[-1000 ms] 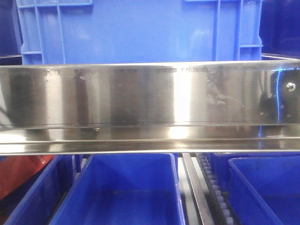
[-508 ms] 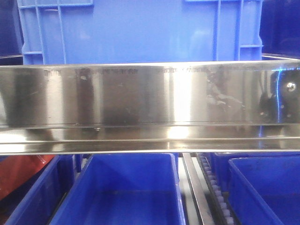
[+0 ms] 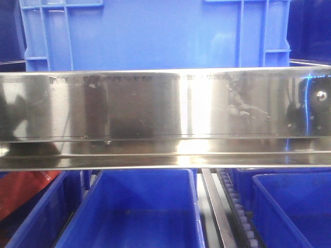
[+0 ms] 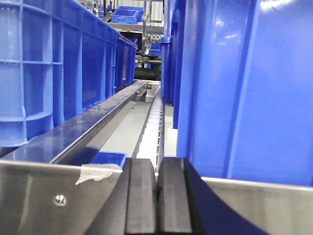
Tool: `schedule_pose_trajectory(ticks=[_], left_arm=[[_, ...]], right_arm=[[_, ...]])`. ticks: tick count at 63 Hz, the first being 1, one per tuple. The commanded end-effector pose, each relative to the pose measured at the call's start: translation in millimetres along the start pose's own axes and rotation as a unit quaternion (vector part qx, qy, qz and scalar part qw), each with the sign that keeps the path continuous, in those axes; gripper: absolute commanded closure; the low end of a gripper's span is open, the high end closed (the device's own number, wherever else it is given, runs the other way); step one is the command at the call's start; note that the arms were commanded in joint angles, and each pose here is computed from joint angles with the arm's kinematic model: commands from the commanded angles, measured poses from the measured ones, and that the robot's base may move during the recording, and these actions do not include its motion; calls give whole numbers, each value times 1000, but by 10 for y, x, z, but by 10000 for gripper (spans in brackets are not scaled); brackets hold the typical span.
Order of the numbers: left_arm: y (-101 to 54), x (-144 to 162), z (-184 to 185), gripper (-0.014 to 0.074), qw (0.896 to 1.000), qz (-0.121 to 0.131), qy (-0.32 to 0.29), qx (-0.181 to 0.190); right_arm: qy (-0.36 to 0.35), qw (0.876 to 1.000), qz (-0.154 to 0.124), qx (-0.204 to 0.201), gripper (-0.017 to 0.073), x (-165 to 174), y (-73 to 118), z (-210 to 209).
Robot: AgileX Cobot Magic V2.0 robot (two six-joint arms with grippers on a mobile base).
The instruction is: Place cylindrical capacitor in blue bin on shelf
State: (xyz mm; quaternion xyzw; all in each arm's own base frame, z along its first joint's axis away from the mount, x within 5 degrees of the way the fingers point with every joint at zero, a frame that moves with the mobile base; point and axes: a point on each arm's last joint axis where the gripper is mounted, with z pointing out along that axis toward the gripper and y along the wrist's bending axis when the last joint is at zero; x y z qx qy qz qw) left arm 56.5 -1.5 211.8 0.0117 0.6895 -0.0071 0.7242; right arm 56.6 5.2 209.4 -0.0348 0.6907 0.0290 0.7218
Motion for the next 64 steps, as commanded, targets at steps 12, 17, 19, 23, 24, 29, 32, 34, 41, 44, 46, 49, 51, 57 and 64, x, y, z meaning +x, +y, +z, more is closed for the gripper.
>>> schedule_pose_trajectory(ticks=[12,17,19,23,24,29,32,34,41,44,46,49,51,57,64], left_arm=[[19,-23,-4,704,1000,0,-24,-17],[24,-23,-4,704,999,2,-24,-22],[24,-23,-4,704,999,2,-24,-22],[24,-23,-4,704,999,2,-24,-22],[24,-23,-4,704,999,2,-24,-22],[24,-23,-4,704,999,2,-24,-22],[24,-23,-4,704,999,2,-24,-22],[24,-23,-4,704,999,2,-24,-22],[24,-23,-4,704,999,2,-24,-22],[24,-23,-4,704,999,2,-24,-22],[24,-23,-4,704,999,2,-24,-22],[24,-23,-4,704,999,2,-24,-22],[24,-23,-4,704,999,2,-24,-22],[24,-23,-4,704,999,2,-24,-22],[24,-23,-4,704,999,2,-24,-22]], right_arm=[[-12,1000,-4,2,724,-20,-3,-5],[-12,1000,-4,2,724,-20,-3,-5],[-12,1000,-4,2,724,-20,-3,-5],[-12,1000,-4,2,724,-20,-3,-5],[-12,1000,-4,2,724,-20,-3,-5],[-12,1000,-4,2,724,-20,-3,-5],[-12,1000,-4,2,724,-20,-3,-5],[-12,1000,-4,2,724,-20,-3,-5],[-12,1000,-4,2,724,-20,-3,-5],[-12,1000,-4,2,724,-20,-3,-5],[-12,1000,-4,2,724,-20,-3,-5],[-12,1000,-4,2,724,-20,-3,-5],[-12,1000,-4,2,724,-20,-3,-5],[-12,1000,-4,2,724,-20,-3,-5],[-12,1000,-4,2,724,-20,-3,-5]])
